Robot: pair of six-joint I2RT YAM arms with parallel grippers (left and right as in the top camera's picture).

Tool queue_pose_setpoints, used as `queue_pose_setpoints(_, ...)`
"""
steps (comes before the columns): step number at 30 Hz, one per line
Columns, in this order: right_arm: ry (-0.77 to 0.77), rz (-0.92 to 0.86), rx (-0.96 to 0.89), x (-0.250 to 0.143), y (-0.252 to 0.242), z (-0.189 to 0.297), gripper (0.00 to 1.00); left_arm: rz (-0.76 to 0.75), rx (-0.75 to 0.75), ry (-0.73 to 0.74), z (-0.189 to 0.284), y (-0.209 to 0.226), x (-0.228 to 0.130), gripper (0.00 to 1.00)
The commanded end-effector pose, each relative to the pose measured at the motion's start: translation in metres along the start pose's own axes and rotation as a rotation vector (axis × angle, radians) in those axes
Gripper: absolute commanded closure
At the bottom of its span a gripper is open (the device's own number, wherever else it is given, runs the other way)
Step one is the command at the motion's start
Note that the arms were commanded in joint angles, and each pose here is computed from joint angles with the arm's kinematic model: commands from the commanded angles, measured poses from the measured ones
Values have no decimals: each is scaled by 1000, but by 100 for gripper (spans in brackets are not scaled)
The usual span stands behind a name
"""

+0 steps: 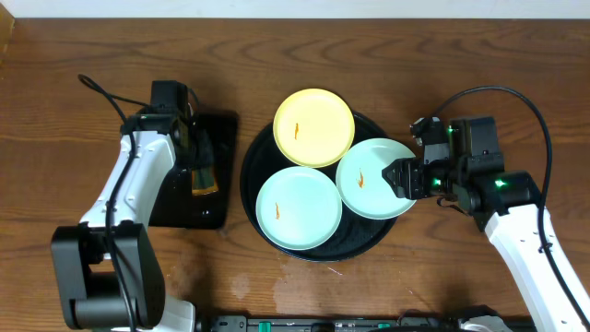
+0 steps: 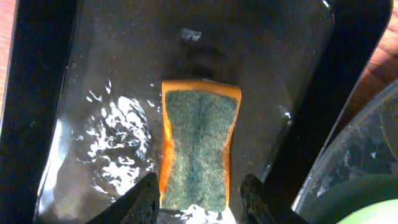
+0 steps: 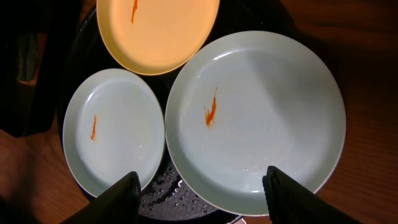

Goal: Clean dirty plates on tray and stack at the side
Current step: 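Lift the orange-green sponge from the black tray with the left gripper, then scrub the tilted right mint plate with the sponge in the left gripper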

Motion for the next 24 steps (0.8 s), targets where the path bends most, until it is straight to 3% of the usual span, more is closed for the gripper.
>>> queue_pose_setpoints(1,-12,17,2,4,4,3,37,38,8,34,-11,2,-8,55)
queue_pose_setpoints(7,-12,17,2,4,4,3,36,36,40,45,-50,9,-19,56)
queue_pose_setpoints(9,-12,17,2,4,4,3,35,30,40,44,-62,9,-19,64)
queue_pose_setpoints(12,-12,17,2,4,4,3,33,29,43,53,-67,9,-19,90)
queue_pose_setpoints(13,-12,17,2,4,4,3,33,25,42,52,-66,9,-19,92)
queue_pose_setpoints(15,-13,17,2,4,4,3,26,-1,41,50,-61,8,-17,92)
queue_pose_setpoints(16,-16,18,2,5,4,3,1,-13,40,48,-55,8,-16,93)
queue_pose_setpoints(24,-47,-51,-114,10,-10,2,1,-20,-43,-85,19,-5,2,93)
Point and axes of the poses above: each gripper's point midway between its finger pads, its own z axis back along the fingers, its own y axis along the line the jaws close on, x = y × z, the point moved 7 cm from there along z, back along the fingers, and after that the axes turned 7 degrees about z, right-handed, at the moved point
